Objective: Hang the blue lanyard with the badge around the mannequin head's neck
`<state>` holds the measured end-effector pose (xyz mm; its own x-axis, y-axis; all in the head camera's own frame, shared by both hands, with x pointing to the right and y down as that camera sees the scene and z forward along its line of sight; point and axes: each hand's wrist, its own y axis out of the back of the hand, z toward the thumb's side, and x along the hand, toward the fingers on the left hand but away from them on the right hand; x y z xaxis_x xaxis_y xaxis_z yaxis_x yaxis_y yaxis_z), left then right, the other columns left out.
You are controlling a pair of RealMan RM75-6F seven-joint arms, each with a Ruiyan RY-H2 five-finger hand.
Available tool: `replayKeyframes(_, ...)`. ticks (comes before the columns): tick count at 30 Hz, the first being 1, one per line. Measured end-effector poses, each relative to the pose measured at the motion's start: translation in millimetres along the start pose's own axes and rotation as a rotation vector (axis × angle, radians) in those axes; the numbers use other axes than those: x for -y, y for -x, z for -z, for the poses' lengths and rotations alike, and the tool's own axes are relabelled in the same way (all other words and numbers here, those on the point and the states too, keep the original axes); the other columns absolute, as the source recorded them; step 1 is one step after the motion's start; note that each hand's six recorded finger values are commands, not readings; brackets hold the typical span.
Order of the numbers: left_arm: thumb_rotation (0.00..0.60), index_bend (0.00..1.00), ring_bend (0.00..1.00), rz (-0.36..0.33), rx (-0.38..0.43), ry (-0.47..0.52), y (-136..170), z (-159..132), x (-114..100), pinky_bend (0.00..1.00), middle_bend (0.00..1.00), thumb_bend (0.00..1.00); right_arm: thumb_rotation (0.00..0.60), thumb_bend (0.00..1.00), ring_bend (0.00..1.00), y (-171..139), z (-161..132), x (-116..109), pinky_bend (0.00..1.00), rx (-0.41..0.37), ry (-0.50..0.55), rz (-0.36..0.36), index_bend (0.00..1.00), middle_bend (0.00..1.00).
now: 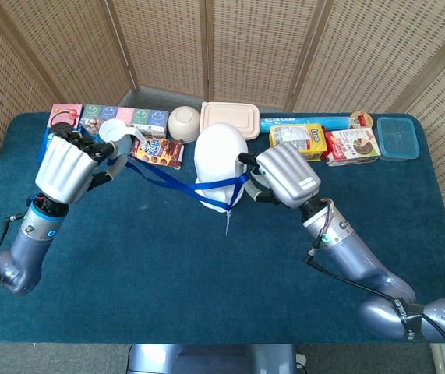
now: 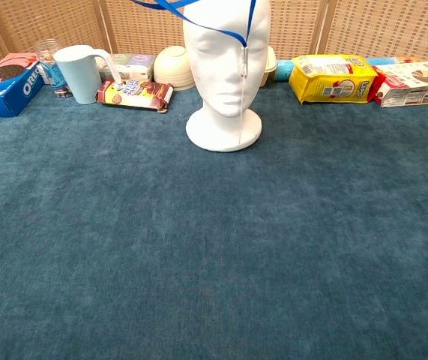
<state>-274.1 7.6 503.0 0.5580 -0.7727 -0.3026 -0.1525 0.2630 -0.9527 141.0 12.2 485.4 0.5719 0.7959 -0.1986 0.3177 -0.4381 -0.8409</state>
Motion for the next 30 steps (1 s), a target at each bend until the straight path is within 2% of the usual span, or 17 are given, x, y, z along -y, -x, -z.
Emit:
replayKeyframes(14,0.519,0.67,1.00,0.015,-0.018,-0.045,-10.4,7.6,14.4,1.00,1.00,0.36,0.600,0.58,1.00,12.4,2.1,5.5,1.00,0.009,0.002,-0.003,0.76,1.00)
replayKeyframes(30,0.519,0.67,1.00,0.009,-0.029,-0.092,-30.3,10.3,29.1,1.00,1.00,0.36,0.600,0.59,1.00,29.8,14.6,4.7,1.00,0.038,0.003,0.031,0.77,1.00)
